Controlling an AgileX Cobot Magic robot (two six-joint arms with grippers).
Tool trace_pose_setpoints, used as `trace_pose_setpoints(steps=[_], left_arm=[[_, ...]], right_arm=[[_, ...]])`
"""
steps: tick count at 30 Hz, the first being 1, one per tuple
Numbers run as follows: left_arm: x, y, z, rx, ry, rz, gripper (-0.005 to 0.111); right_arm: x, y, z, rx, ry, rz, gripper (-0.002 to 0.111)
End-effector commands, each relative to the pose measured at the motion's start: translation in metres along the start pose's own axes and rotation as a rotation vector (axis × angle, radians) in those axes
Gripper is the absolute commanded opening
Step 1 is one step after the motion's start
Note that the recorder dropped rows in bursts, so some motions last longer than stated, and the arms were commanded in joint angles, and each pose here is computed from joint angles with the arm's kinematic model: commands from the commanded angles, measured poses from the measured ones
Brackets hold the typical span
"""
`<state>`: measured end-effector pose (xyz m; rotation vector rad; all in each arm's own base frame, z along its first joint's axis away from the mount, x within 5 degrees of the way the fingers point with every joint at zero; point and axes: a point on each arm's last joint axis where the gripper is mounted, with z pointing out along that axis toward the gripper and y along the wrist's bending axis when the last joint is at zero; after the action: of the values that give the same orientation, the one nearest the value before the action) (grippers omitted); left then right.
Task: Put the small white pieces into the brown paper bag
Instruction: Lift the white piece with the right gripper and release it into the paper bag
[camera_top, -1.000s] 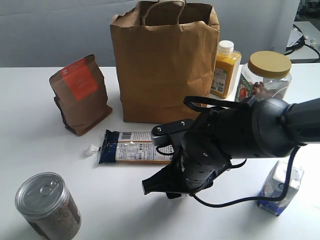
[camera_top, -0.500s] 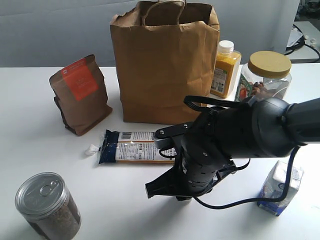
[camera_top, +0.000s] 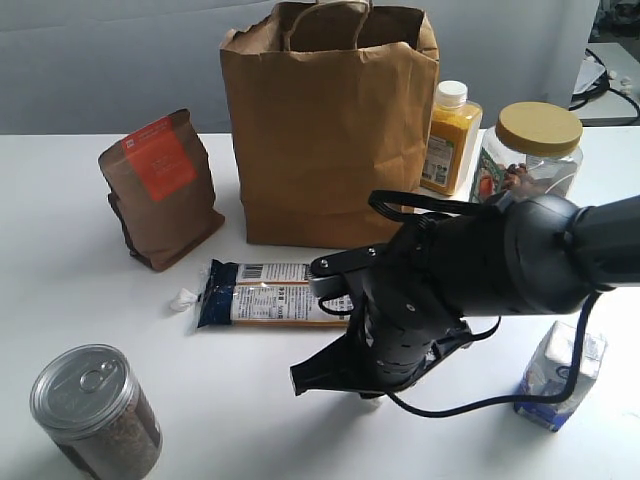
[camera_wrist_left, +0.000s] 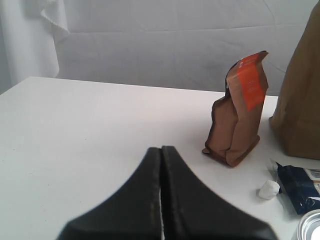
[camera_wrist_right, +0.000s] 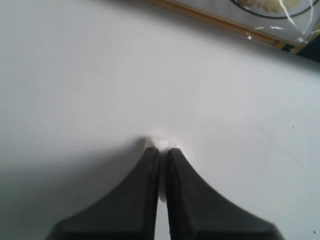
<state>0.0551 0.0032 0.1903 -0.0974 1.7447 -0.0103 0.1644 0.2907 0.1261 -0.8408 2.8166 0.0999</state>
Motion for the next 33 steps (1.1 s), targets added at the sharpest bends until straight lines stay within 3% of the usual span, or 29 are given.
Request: trace_pose_setpoints(steps=[1,19,27,33], left_arm=[[0.001,0.000,0.000,0.008,-0.002,-0.012,0.000],[0.001,0.000,0.000,0.008,-0.002,-0.012,0.000],[0.001,0.000,0.000,0.008,-0.002,-0.012,0.000],[0.001,0.000,0.000,0.008,-0.002,-0.012,0.000]], right_arm=[[-0.003,0.002,-0.007,-0.024,-0.033,0.001,0.001],[-0.008,-0.014,-0.129,-0.139,-0.381,-0.025,0.000],[-0.009,-0.042,-0.192,-0.124,-0.688,0.013,0.000],[-0.039,-0.076,-0.226,-0.100,-0.844,0.141,0.000]])
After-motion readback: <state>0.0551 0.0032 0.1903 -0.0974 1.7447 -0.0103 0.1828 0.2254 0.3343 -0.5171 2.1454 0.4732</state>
